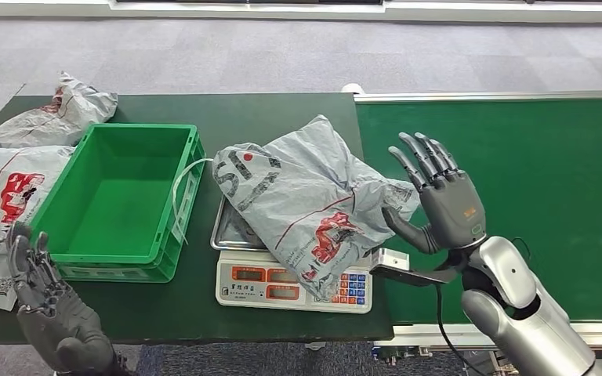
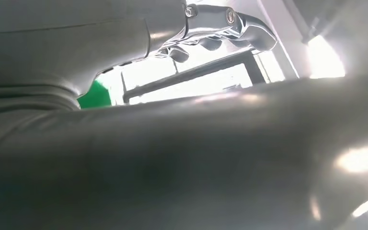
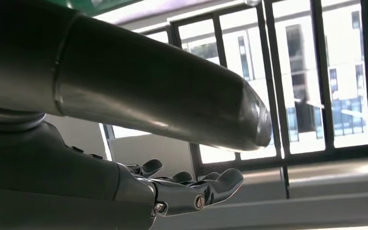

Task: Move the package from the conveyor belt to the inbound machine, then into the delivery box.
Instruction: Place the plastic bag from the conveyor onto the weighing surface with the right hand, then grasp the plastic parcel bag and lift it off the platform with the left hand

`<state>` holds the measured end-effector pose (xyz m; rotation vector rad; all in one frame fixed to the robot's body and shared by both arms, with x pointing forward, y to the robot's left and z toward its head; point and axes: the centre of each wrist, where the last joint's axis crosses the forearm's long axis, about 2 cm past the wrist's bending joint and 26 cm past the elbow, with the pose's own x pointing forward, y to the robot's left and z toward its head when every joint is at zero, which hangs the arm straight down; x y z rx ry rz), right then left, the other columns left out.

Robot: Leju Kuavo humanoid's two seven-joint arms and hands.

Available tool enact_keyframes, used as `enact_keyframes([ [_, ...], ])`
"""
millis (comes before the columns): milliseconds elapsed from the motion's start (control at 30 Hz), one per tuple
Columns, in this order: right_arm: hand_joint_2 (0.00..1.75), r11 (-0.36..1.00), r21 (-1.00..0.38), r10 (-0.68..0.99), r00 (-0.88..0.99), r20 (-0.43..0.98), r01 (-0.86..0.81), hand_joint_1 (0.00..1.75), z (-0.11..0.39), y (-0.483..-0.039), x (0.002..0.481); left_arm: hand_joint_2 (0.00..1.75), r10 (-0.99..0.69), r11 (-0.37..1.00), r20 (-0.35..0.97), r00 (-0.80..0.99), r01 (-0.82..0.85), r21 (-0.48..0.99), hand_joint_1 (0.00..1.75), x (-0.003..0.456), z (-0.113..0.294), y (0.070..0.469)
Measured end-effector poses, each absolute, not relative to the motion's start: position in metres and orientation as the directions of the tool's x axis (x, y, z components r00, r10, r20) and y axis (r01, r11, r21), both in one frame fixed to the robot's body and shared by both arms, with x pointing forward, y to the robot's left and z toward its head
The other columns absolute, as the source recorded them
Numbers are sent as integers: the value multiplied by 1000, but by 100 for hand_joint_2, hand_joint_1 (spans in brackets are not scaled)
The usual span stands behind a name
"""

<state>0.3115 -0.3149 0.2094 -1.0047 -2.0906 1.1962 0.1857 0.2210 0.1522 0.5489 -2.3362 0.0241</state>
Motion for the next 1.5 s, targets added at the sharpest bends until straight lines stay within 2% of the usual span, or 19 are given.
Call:
enact_keyframes([
  [33,0,339,-870,808,-584,75,358,0,209,-316,306,0,-424,897,643,-638,-395,200,0,189,155,220],
  [167,0,356,-847,827,-556,88,395,0,206,-325,283,175,-611,786,543,-577,-357,505,0,222,173,214],
  [233,0,380,-835,833,-540,121,398,0,205,-333,274,175,-646,741,502,-575,-312,595,0,251,182,216],
  [467,0,458,-802,839,-484,247,384,0,198,-373,228,175,-635,631,408,-656,-135,764,0,351,217,239],
  [600,0,448,-802,855,-452,255,396,0,197,-386,200,175,-654,548,382,-653,-62,834,0,387,233,245],
  [800,0,433,-804,870,-421,255,407,0,198,-399,175,175,-655,429,378,-655,90,899,0,427,251,234],
  [933,175,421,-807,872,-428,235,414,0,199,-399,172,175,-642,330,370,-671,194,924,0,440,253,212],
  [1233,175,428,-773,870,-444,212,469,0,206,-394,179,175,-574,197,392,-719,343,918,0,438,244,139],
  [1367,175,509,-592,836,-522,169,624,0,214,-390,185,175,-545,168,417,-727,392,904,0,428,234,107],
  [1500,175,527,-406,829,-557,53,746,0,221,-379,185,175,-537,151,439,-720,430,890,0,420,218,90],
])
